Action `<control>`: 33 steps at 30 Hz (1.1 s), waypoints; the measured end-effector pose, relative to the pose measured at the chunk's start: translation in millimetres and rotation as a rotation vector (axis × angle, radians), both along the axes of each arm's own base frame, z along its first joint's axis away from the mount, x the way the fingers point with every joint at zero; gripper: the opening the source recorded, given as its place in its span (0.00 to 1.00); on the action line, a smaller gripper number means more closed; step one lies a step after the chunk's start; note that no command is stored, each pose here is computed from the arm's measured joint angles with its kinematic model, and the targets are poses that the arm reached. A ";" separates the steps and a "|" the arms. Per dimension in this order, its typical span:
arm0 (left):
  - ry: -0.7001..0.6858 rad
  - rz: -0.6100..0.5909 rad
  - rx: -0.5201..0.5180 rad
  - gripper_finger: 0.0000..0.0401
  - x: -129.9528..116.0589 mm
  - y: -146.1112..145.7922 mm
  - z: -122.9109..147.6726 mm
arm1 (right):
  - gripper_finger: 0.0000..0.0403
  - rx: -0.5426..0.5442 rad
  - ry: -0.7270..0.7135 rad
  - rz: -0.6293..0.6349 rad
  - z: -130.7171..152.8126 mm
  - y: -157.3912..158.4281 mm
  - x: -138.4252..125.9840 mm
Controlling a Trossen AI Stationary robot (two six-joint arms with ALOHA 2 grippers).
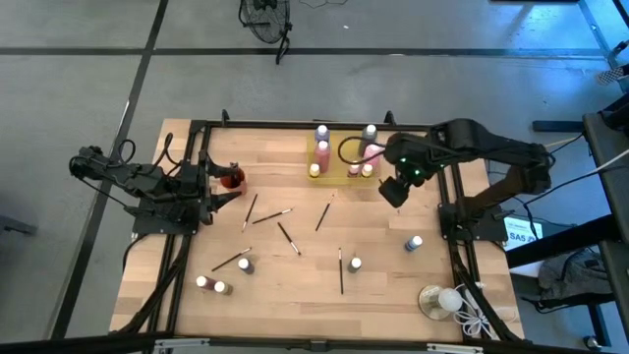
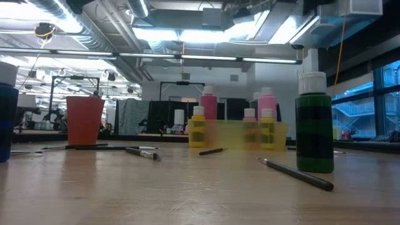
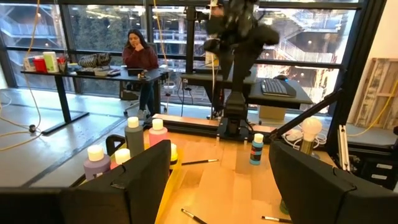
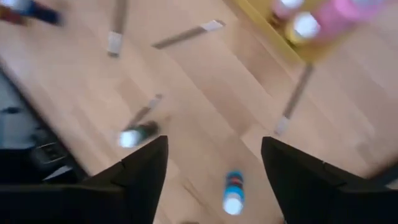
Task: Pick & Place Paint Supplies
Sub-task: Put the silver paint brush into the orange cup
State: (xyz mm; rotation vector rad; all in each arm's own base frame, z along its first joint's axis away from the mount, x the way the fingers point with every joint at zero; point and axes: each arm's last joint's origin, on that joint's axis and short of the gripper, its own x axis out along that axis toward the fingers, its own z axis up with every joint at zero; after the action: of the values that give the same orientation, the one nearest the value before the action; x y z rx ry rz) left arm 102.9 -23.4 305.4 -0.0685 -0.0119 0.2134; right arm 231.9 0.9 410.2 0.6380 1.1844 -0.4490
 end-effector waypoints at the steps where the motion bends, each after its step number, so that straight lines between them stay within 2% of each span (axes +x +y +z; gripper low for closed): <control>1: 0.000 0.000 0.000 0.67 0.0 0.0 0.0 | 0.66 -0.002 0.032 -0.015 -8.0 -1.3 -1.5; 6: 0.000 0.000 0.000 0.67 0.0 0.0 0.1 | 0.68 0.011 0.195 -0.043 -48.9 -7.2 -2.7; 15: -0.001 0.001 0.000 0.67 0.0 0.0 0.1 | 0.64 0.054 0.467 -0.083 -122.6 -15.6 -12.6; 19: -0.002 0.001 -0.001 0.67 0.0 0.0 0.1 | 0.64 0.061 0.457 -0.039 -143.8 -14.9 -11.1; 25: -0.006 0.002 -0.003 0.67 0.0 0.1 0.6 | 0.65 0.041 0.349 0.054 -162.4 -14.2 -1.6; 28: -0.007 0.002 -0.003 0.67 0.0 0.1 0.6 | 0.65 0.040 0.317 0.046 -171.6 -16.6 0.4; 33: -0.007 0.003 -0.005 0.67 0.0 0.1 0.7 | 0.65 0.051 0.370 0.030 -193.5 -19.3 -8.6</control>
State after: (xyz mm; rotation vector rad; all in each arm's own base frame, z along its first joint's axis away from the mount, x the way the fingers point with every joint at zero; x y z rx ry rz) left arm 102.9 -23.3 306.0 -0.0742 -0.0187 0.2158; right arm 223.3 -18.4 216.7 0.5956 1.5578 -0.5272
